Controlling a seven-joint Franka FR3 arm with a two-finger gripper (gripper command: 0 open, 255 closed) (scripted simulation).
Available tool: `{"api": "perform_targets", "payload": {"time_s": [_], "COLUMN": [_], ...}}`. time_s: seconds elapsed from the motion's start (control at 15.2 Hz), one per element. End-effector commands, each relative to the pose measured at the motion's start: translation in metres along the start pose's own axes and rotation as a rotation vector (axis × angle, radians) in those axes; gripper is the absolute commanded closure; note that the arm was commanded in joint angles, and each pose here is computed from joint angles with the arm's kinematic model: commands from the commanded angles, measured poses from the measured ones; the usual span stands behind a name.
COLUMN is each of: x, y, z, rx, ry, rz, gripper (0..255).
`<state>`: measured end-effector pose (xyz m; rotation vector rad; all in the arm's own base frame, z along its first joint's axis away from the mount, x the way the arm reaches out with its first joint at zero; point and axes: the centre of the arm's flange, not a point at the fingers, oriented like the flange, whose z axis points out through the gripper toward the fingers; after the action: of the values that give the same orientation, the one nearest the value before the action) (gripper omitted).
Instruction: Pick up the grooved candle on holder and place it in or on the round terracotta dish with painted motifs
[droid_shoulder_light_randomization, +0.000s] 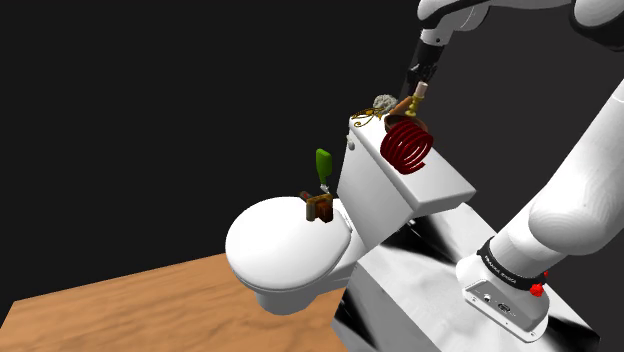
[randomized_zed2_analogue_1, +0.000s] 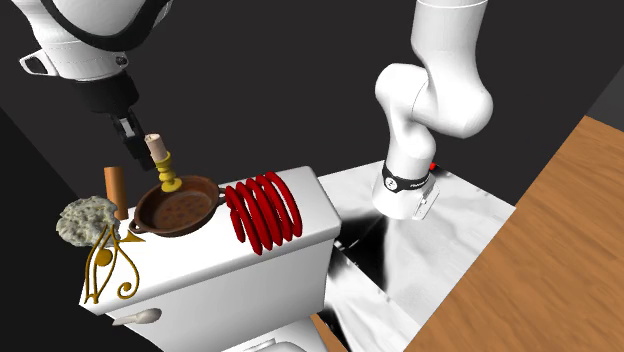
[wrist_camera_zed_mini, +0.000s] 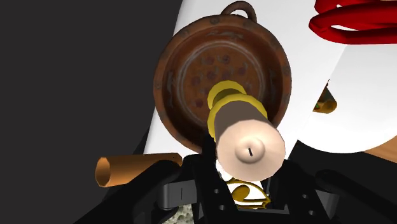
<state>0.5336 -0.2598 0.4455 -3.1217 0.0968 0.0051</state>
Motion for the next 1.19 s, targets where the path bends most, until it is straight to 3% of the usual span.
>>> {"api": "perform_targets", "payload": {"time_s": [0.0,0.4,0.92,0.99,1.12], "x": [-0.001,-0.001,-0.001,-0.001,-0.001], "y": [-0.001,0.0,0.0,0.0,0.0], "z": [0.011,0.043,0.043,0.043,0.043], "rx": [0.0,0.0,0.0,0.0,0.0], "ry": [0.0,0.0,0.0,0.0,0.0], "rz": [0.0,0.0,0.0,0.0,0.0], "gripper": [255,255,255,0,0]}}
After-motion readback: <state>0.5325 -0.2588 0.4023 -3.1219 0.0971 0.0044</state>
